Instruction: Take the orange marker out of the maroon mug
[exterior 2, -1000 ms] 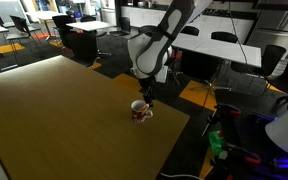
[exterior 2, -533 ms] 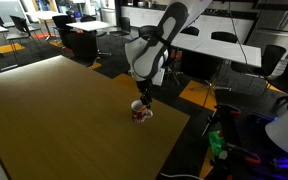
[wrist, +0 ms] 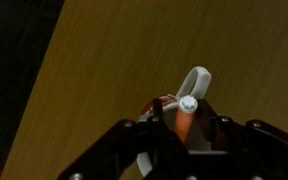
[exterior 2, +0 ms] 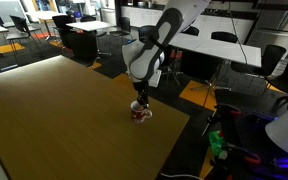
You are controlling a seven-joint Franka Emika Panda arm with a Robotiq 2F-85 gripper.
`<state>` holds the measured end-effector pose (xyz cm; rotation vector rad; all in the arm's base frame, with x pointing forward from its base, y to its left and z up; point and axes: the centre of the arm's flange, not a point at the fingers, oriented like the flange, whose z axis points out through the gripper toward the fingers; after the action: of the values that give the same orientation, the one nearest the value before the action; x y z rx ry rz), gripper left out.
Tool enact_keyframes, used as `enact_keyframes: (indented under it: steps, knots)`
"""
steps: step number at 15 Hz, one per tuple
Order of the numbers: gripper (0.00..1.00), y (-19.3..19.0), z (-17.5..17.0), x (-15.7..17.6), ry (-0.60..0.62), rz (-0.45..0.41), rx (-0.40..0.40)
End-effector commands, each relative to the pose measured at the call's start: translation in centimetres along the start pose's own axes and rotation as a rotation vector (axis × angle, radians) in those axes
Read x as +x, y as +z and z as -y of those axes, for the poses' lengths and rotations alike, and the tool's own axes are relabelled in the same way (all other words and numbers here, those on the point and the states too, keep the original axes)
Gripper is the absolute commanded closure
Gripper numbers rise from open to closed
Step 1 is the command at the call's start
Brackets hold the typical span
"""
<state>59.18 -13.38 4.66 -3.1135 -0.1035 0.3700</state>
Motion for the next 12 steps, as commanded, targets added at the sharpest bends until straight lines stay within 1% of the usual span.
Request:
enact_keyframes:
  steps: [1, 2, 3, 5, 6, 7, 8, 10, 11, 12]
  knots:
    - [0.66, -0.04, 0.53, 0.78, 0.021, -0.004, 0.022]
    - [0.66, 0.0, 0.66, 0.75, 0.018, -0.004, 0.025]
    - [0.7, -0.03, 0.73, 0.74, 0.017, -0.003, 0.027]
    - [0.71, 0.01, 0.93, 0.64, 0.012, 0.001, 0.031]
    - [0.74, 0.03, 1.04, 0.56, 0.01, 0.001, 0.033]
    - [0.78, 0.03, 1.11, 0.54, 0.009, 0.002, 0.033]
    - [0.91, 0.01, 1.17, 0.48, 0.009, 0.002, 0.034]
    - [1.0, -0.05, 1.24, 0.46, 0.009, 0.0, 0.035]
    - [0.96, -0.12, 1.26, 0.4, 0.009, -0.003, 0.035]
    - [0.96, -0.26, 1.29, 0.32, 0.009, -0.006, 0.034]
